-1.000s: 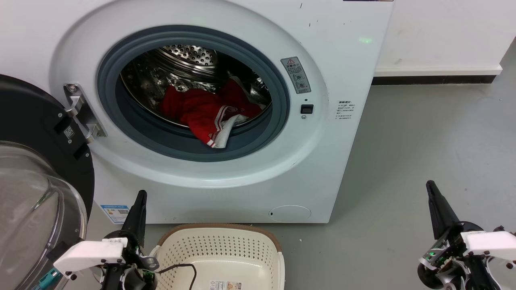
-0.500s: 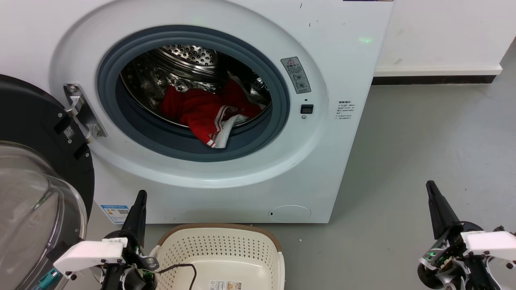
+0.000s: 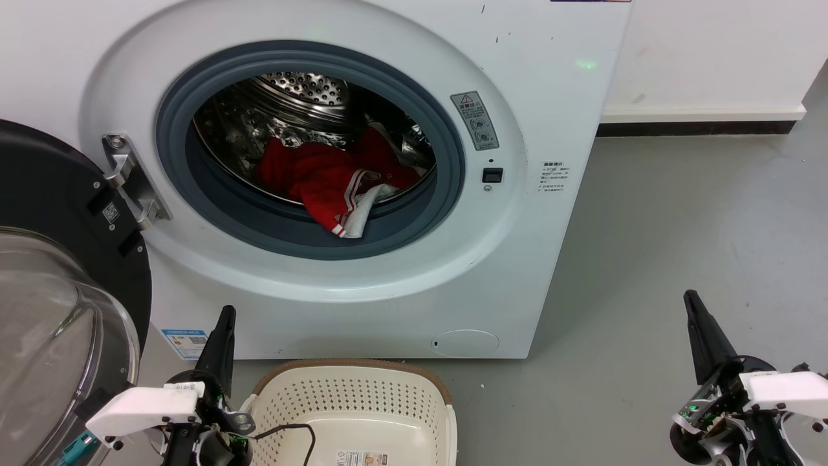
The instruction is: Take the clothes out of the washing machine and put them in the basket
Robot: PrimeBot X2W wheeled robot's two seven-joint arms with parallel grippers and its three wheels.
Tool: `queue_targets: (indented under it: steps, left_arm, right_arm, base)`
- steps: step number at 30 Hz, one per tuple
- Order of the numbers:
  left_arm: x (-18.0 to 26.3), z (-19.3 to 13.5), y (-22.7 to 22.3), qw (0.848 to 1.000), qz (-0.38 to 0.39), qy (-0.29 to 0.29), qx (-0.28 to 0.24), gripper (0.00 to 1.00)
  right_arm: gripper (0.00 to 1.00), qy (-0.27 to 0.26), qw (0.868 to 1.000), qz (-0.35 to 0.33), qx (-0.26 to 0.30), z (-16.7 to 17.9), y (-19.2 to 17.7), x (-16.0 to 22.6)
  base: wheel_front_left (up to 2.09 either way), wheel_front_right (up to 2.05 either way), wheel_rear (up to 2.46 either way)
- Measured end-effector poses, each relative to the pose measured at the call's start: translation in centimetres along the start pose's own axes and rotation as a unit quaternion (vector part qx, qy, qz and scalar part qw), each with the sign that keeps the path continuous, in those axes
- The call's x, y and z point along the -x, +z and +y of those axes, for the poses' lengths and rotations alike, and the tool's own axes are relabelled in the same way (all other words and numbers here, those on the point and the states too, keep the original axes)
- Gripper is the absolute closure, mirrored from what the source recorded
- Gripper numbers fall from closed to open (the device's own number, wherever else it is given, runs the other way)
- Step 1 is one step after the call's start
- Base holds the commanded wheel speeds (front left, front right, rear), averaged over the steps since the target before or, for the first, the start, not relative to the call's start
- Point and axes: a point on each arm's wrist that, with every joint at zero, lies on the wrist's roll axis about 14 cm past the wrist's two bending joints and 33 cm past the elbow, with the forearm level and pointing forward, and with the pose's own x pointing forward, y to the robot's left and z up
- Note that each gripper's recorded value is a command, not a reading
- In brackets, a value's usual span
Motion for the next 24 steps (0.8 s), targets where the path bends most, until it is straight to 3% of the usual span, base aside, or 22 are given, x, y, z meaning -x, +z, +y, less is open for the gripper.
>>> queue_targets:
  steps: [23,24]
  left_arm:
    - [0.00,0.00,0.00,1.000,0.000,0.000,0.000,1.00]
    - [0.04,0.15,-0.01,1.000,0.000,0.002,0.000,0.00]
  right_arm:
    - [1.00,0.000,1.000,0.000,0.000,0.00,0.00,0.00]
    - [0.00,-0.002,1.000,0.000,0.000,-0.13,0.01,0.05]
  base:
    - [0.00,0.00,0.00]
    - [0.00,0.00,0.00]
